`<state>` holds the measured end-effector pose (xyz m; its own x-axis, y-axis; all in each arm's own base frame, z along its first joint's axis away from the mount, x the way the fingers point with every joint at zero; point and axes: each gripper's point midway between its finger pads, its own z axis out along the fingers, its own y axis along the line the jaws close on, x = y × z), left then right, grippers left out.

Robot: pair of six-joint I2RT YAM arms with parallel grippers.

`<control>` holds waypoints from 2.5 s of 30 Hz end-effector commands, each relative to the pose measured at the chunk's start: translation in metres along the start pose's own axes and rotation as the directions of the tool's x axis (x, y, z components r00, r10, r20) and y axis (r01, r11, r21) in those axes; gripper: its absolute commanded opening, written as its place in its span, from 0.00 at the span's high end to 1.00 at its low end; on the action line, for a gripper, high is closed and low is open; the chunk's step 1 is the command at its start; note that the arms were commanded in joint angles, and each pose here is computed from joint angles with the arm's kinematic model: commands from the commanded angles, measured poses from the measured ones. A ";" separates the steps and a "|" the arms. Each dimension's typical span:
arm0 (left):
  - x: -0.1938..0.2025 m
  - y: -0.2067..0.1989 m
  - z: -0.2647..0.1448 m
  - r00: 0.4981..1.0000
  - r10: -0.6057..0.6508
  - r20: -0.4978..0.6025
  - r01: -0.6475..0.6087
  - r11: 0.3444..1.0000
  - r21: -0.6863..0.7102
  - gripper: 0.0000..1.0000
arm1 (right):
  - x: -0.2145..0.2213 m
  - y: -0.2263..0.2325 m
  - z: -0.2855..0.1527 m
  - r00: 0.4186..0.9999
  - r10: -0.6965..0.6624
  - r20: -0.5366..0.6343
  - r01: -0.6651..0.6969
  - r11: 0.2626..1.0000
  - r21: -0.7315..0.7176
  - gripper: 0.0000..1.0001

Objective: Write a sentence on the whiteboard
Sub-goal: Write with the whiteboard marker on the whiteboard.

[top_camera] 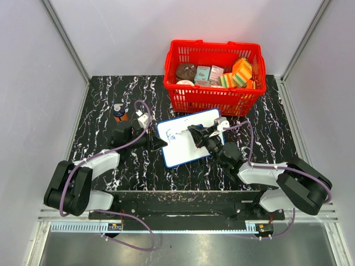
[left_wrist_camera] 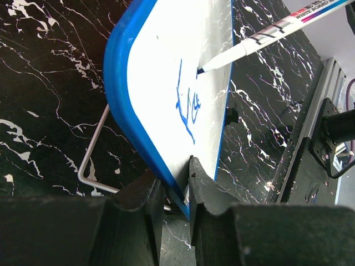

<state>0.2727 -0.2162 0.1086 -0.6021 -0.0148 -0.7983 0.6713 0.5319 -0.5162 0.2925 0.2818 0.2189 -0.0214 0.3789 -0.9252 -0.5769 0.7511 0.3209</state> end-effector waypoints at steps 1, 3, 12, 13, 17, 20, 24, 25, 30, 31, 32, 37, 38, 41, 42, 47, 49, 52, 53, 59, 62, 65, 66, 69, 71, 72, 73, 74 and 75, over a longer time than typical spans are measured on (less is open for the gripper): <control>-0.007 0.024 0.002 0.991 0.133 0.012 -0.132 0.987 -0.093 1.00 | 0.009 0.000 -0.004 0.999 -0.004 -0.034 0.004 1.000 -0.003 1.00; -0.007 0.024 0.002 0.991 0.133 0.012 -0.132 0.987 -0.095 1.00 | 0.010 -0.001 -0.006 0.999 0.000 -0.038 0.000 1.000 0.000 1.00; -0.008 0.025 0.002 0.991 0.133 0.012 -0.132 0.987 -0.095 1.00 | 0.017 -0.003 -0.014 0.998 0.005 -0.066 -0.005 1.000 0.002 1.00; -0.007 0.025 0.002 0.991 0.132 0.011 -0.131 0.987 -0.095 1.00 | 0.018 -0.004 -0.014 0.998 0.004 -0.068 -0.004 1.000 0.004 1.00; -0.007 0.024 0.002 0.991 0.133 0.010 -0.131 0.987 -0.093 1.00 | 0.019 -0.006 -0.017 0.997 0.004 -0.072 -0.004 1.000 0.011 1.00; -0.007 0.025 0.002 0.991 0.134 0.011 -0.132 0.987 -0.096 1.00 | 0.016 -0.009 -0.017 0.998 -0.002 -0.062 0.003 1.000 0.026 1.00; -0.007 0.025 0.002 0.991 0.134 0.011 -0.132 0.987 -0.096 1.00 | 0.010 -0.011 -0.015 0.999 -0.011 -0.044 0.013 0.999 0.046 1.00; -0.008 0.024 0.002 0.991 0.135 0.012 -0.133 0.987 -0.095 1.00 | 0.008 -0.011 -0.014 0.999 -0.015 -0.039 0.016 0.999 0.046 1.00; -0.008 0.025 0.002 0.991 0.135 0.011 -0.134 0.986 -0.095 1.00 | -0.002 -0.008 -0.006 0.999 -0.031 -0.017 0.031 0.998 0.046 1.00; -0.008 0.025 0.002 0.991 0.134 0.011 -0.132 0.987 -0.095 1.00 | -0.004 -0.008 -0.005 0.999 -0.032 -0.015 0.032 0.998 0.048 1.00; -0.007 0.025 0.002 0.991 0.133 0.010 -0.131 0.987 -0.095 1.00 | -0.006 -0.008 -0.004 0.999 -0.033 -0.011 0.033 0.998 0.050 1.00; -0.007 0.025 0.002 0.991 0.133 0.010 -0.131 0.987 -0.093 1.00 | -0.025 0.001 -0.007 0.999 -0.019 0.041 0.019 1.000 0.015 1.00; -0.007 0.025 0.002 0.991 0.133 0.010 -0.131 0.987 -0.093 1.00 | -0.028 0.001 -0.007 0.999 -0.017 0.048 0.016 1.000 0.013 1.00; -0.007 0.025 0.002 0.991 0.132 0.009 -0.130 0.987 -0.092 1.00 | -0.039 0.005 -0.007 0.997 -0.020 0.074 0.020 1.000 0.002 1.00; -0.008 0.025 0.002 0.991 0.133 0.010 -0.131 0.987 -0.092 1.00 | -0.040 0.006 -0.006 0.997 -0.021 0.075 0.021 1.000 0.000 1.00; -0.007 0.025 0.002 0.991 0.132 0.009 -0.130 0.987 -0.092 1.00 | -0.046 0.011 0.003 0.996 -0.025 0.086 0.026 1.000 -0.011 1.00; -0.007 0.025 0.002 0.991 0.132 0.009 -0.130 0.987 -0.092 1.00 | -0.039 0.011 0.007 0.997 -0.030 0.068 0.030 1.000 -0.009 1.00; -0.007 0.025 0.002 0.991 0.132 0.009 -0.130 0.987 -0.092 1.00 | -0.037 0.012 0.015 0.997 -0.030 0.071 0.031 0.999 -0.009 1.00; -0.007 0.024 0.002 0.991 0.134 0.009 -0.133 0.987 -0.092 1.00 | -0.035 0.012 0.017 0.997 -0.032 0.067 0.032 0.999 -0.008 1.00; -0.007 0.024 0.002 0.991 0.132 0.007 -0.131 0.987 -0.091 1.00 | -0.024 0.009 0.020 0.998 -0.028 0.049 0.028 1.000 0.007 1.00; -0.007 0.025 0.002 0.991 0.134 0.007 -0.133 0.987 -0.092 1.00 | -0.019 0.005 0.019 0.999 -0.030 0.040 0.030 0.999 0.019 1.00; -0.007 0.025 0.002 0.991 0.133 0.008 -0.132 0.987 -0.092 1.00 | -0.017 0.005 0.019 0.999 -0.032 0.036 0.031 0.999 0.020 1.00; -0.007 0.025 0.002 0.991 0.132 0.007 -0.131 0.987 -0.092 1.00 | -0.017 0.004 0.018 0.999 -0.030 0.036 0.029 0.999 0.020 1.00; -0.007 0.025 0.002 0.991 0.132 0.007 -0.131 0.987 -0.092 1.00 | -0.017 0.003 0.016 0.999 -0.032 0.032 0.031 0.999 0.024 1.00; -0.007 0.025 0.002 0.991 0.132 0.007 -0.131 0.987 -0.092 1.00 | -0.017 0.002 0.014 0.999 -0.032 0.031 0.031 0.999 0.026 1.00; -0.007 0.025 0.002 0.991 0.131 0.006 -0.130 0.987 -0.094 1.00 | -0.020 0.004 0.013 0.999 -0.029 0.040 0.028 0.999 0.022 1.00; -0.007 0.025 0.002 0.991 0.131 0.006 -0.130 0.987 -0.092 1.00 | -0.022 0.003 0.012 0.999 -0.024 0.044 0.023 0.999 0.022 1.00; -0.007 0.025 0.002 0.991 0.131 0.006 -0.130 0.987 -0.094 1.00 | -0.024 0.003 0.010 0.999 -0.021 0.050 0.020 1.000 0.020 1.00; -0.007 0.025 0.002 0.991 0.131 0.006 -0.130 0.987 -0.094 1.00 | -0.030 0.005 0.009 0.998 -0.016 0.064 0.015 1.000 0.017 1.00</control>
<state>0.2723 -0.2163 0.1072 -0.6081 -0.0129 -0.7937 0.6682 0.5314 -0.5206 0.2996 0.2896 0.2292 -0.0053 0.3508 -0.9364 -0.5816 0.7607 0.2883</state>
